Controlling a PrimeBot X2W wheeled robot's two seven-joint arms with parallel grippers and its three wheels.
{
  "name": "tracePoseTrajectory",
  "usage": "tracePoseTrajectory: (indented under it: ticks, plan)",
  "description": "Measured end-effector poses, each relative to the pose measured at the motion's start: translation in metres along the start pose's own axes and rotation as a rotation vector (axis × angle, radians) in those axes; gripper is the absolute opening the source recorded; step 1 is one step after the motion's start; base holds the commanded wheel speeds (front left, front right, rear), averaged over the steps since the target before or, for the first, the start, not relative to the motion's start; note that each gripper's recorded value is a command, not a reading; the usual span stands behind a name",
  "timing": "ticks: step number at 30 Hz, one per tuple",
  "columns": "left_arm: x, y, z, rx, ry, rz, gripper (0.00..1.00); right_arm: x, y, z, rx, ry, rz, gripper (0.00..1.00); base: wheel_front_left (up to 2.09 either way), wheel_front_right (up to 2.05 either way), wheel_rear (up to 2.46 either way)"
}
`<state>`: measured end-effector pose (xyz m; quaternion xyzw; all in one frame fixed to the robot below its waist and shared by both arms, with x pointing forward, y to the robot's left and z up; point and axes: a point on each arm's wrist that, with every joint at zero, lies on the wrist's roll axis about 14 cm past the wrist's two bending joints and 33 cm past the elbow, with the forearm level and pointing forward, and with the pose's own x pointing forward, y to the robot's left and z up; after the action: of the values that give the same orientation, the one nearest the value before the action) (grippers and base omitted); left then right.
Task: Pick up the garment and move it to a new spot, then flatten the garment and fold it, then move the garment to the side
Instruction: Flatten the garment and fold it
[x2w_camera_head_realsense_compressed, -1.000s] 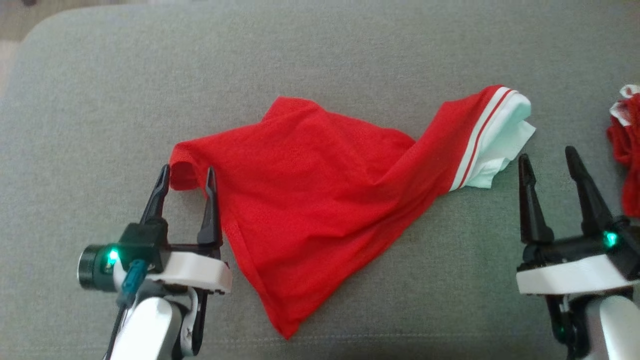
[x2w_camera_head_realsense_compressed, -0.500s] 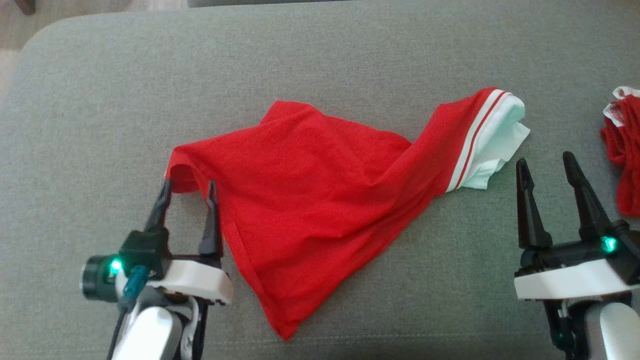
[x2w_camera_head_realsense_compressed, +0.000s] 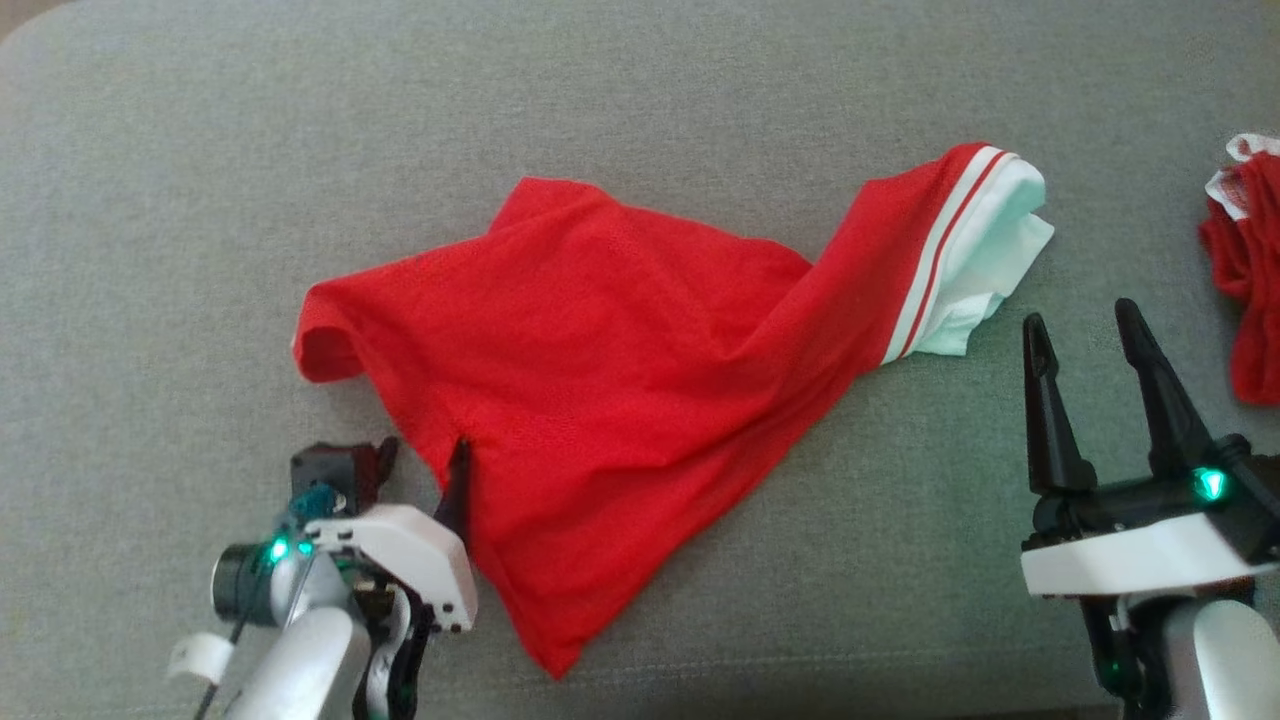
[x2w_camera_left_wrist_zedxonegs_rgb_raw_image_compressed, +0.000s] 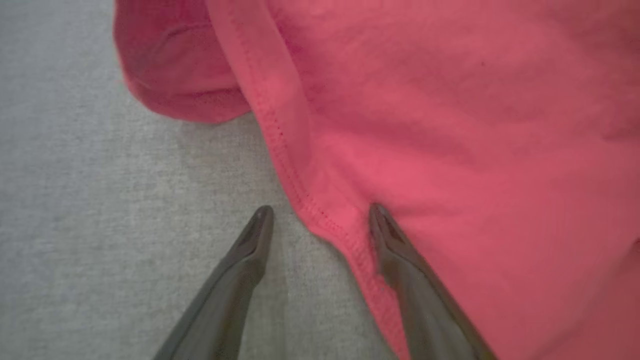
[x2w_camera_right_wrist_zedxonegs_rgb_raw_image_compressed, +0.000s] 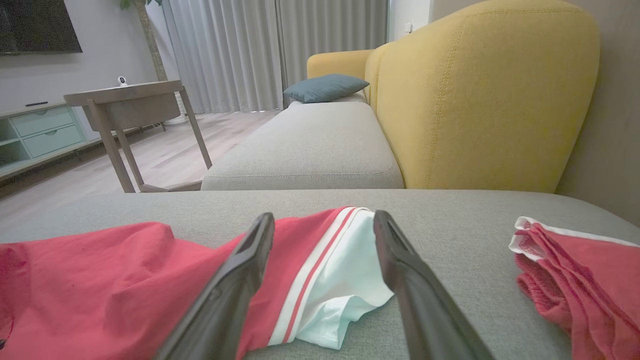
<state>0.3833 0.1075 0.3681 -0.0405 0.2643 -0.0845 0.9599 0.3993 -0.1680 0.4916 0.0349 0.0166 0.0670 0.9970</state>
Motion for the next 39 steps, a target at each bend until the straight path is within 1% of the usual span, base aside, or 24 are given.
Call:
tracePoseTrajectory:
  ticks: [1, 2, 3, 7, 11, 14, 19, 21, 25, 29, 32, 33, 34, 39]
  plan:
    - [0.003, -0.002, 0.0, -0.014, 0.006, -0.012, 0.91, 0.0, -0.001, -0.001, 0.001, 0.002, -0.003, 1.0, 0.0, 0.0, 0.0]
    - [0.003, -0.002, 0.0, -0.014, 0.006, -0.012, 0.07, 0.0, -0.001, -0.001, 0.001, 0.002, -0.003, 1.0, 0.0, 0.0, 0.0]
    - [0.007, -0.004, 0.003, -0.011, 0.004, -0.025, 0.0, 0.0, -0.003, -0.001, 0.007, 0.002, -0.009, 1.0, 0.0, 0.0, 0.0]
    - [0.011, -0.004, 0.003, -0.002, 0.002, -0.03, 0.0, 0.001, -0.005, -0.001, 0.006, 0.002, -0.015, 1.0, 0.0, 0.0, 0.0]
    - [0.014, 0.005, 0.013, 0.045, -0.054, -0.007, 0.0, 0.001, -0.006, -0.002, 0.017, 0.005, -0.02, 1.0, 0.0, 0.0, 0.0]
    - [0.02, 0.025, 0.039, 0.08, -0.137, 0.043, 0.0, 0.002, -0.006, -0.004, 0.019, 0.01, -0.02, 1.0, 0.0, 0.0, 0.0]
    - [0.035, 0.044, 0.092, 0.147, -0.258, 0.075, 0.0, 0.003, -0.008, -0.01, 0.024, 0.024, -0.027, 1.0, 0.0, 0.0, 0.0]
    - [0.043, 0.049, 0.105, 0.18, -0.277, 0.083, 0.0, 0.004, -0.01, -0.01, 0.03, 0.025, -0.033, 1.0, 0.0, 0.0, 0.0]
    - [0.06, 0.048, 0.124, 0.203, -0.303, 0.074, 0.0, 0.008, -0.016, -0.011, 0.032, 0.022, -0.048, 1.0, 0.0, 0.0, 0.0]
    - [0.079, 0.052, 0.14, 0.212, -0.315, 0.084, 0.0, 0.007, -0.022, -0.018, 0.039, 0.044, -0.069, 1.0, 0.0, 0.0, 0.0]
    - [0.093, 0.054, 0.141, 0.207, -0.296, 0.077, 0.0, 0.004, -0.026, -0.024, 0.041, 0.061, -0.084, 1.0, 0.0, 0.0, 0.0]
    - [0.096, 0.054, 0.139, 0.196, -0.283, 0.076, 0.38, 0.004, -0.027, -0.025, 0.04, 0.061, -0.087, 1.0, 0.0, 0.0, 0.0]
    - [0.099, 0.054, 0.134, 0.179, -0.267, 0.074, 1.0, 0.004, -0.028, -0.024, 0.039, 0.058, -0.091, 1.0, 0.0, 0.0, 0.0]
    - [0.096, 0.056, 0.129, 0.108, -0.295, 0.083, 1.0, 0.005, -0.029, -0.02, 0.036, 0.046, -0.093, 1.0, 0.0, 0.0, 0.0]
